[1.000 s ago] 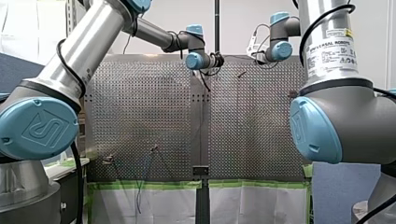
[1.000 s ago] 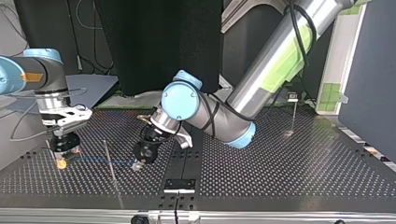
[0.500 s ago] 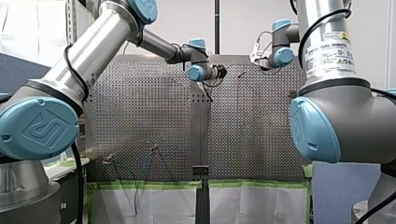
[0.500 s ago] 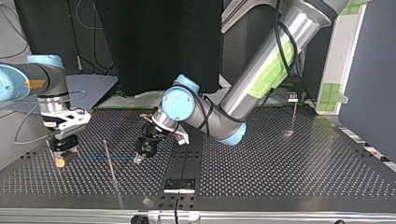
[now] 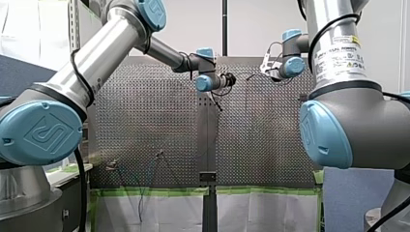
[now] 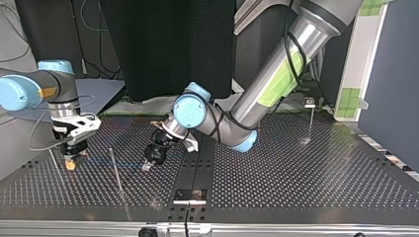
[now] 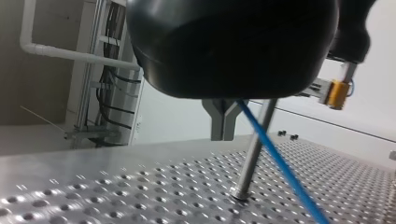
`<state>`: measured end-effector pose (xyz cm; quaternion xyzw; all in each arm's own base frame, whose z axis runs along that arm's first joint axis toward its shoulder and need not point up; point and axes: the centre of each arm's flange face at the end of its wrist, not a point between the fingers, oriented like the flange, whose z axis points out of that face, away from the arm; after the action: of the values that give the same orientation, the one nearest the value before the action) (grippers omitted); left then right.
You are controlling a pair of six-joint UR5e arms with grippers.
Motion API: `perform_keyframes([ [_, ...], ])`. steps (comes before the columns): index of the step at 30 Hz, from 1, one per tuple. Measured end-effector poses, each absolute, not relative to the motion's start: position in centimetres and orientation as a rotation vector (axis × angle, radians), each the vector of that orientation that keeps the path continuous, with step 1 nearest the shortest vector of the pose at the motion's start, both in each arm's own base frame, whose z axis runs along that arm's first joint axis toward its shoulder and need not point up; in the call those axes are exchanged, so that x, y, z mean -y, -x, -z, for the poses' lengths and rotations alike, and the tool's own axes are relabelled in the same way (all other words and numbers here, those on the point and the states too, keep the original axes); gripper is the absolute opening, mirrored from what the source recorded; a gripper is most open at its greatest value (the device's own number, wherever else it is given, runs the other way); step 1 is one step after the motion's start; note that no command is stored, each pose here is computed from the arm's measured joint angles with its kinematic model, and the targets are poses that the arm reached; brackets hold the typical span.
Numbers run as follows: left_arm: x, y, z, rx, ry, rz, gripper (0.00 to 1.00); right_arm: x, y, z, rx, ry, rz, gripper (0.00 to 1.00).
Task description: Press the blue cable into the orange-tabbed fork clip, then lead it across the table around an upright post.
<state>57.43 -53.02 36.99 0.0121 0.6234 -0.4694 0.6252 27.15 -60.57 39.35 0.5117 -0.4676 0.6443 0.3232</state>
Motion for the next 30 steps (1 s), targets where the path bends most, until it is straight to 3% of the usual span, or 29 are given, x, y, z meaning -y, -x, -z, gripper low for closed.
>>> perform_keyframes([
  [12,53.3,-57.3,-36.3,-1.448,-0.034,1.079,0.00,60.7,-27.7,-31.8,1.326,-1.442,-1.609,0.00],
  [14,53.4,-57.2,-36.2,-1.450,-0.038,1.082,0.24,60.6,-27.7,-30.7,1.335,-1.459,-1.594,0.00],
  [21,53.6,-56.9,-36.1,-1.461,-0.043,1.082,0.30,60.6,-27.9,-27.5,1.361,-1.494,-1.559,0.00],
  [24,53.6,-56.9,-36.1,-1.463,-0.046,1.081,0.38,60.7,-28.0,-26.2,1.370,-1.505,-1.546,0.00],
  [26,53.7,-56.8,-36.1,-1.464,-0.048,1.082,0.49,60.8,-28.1,-25.2,1.377,-1.515,-1.531,0.00],
  [30,53.7,-56.8,-36.0,-1.467,-0.051,1.084,0.58,60.9,-28.1,-22.5,1.401,-1.531,-1.494,0.00],
])
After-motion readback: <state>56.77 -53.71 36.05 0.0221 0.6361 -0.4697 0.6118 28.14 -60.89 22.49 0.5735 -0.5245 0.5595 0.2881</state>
